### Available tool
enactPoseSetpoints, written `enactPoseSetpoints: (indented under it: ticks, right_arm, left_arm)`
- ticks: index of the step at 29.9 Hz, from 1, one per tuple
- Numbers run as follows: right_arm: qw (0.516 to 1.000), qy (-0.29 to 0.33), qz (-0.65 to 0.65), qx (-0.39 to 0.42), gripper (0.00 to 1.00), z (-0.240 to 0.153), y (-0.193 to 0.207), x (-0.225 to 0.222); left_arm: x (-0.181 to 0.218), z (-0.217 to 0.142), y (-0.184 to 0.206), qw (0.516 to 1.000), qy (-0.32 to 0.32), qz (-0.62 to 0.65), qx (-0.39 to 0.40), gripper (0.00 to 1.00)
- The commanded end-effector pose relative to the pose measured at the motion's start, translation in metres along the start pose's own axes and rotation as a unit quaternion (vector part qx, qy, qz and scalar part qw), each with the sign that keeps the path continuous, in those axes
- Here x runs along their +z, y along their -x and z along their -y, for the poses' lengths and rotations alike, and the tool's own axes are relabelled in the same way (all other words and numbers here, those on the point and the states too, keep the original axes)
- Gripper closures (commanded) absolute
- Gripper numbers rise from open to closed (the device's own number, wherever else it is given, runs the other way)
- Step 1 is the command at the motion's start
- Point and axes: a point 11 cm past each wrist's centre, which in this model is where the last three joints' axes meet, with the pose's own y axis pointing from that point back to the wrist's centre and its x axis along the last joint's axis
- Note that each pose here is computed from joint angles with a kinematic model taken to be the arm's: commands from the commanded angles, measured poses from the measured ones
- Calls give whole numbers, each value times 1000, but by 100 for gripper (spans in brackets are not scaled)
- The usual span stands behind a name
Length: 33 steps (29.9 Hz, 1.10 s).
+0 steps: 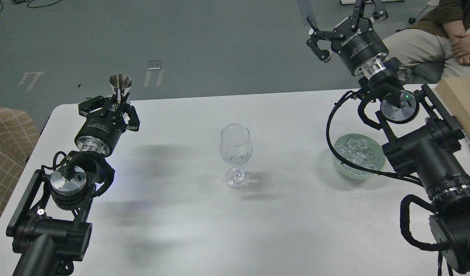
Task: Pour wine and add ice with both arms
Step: 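Turn the jigger upright and carry it back toward the table edge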
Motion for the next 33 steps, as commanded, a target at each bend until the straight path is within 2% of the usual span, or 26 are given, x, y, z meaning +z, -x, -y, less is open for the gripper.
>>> enactPoseSetpoints:
  ticks: [1,6,11,21,33]
  right_arm:
    - [1000,0,0,0,0,0,0,0]
    - [1000,0,0,0,0,0,0,0]
    - [1000,0,0,0,0,0,0,0]
    - [1000,0,0,0,0,0,0,0]
    - [1000,1,5,-4,0,2,3,4]
  left_arm:
    - [9,-2,-12,999,13,-34,13,100]
    - [8,-2,-35,998,21,-52,40,100]
    - [26,-4,-36,994,46,-96,27,99]
    - [27,-9,-66,990,59,-123,21,98]
    - [28,-15,-79,991,65,-116,-1,95]
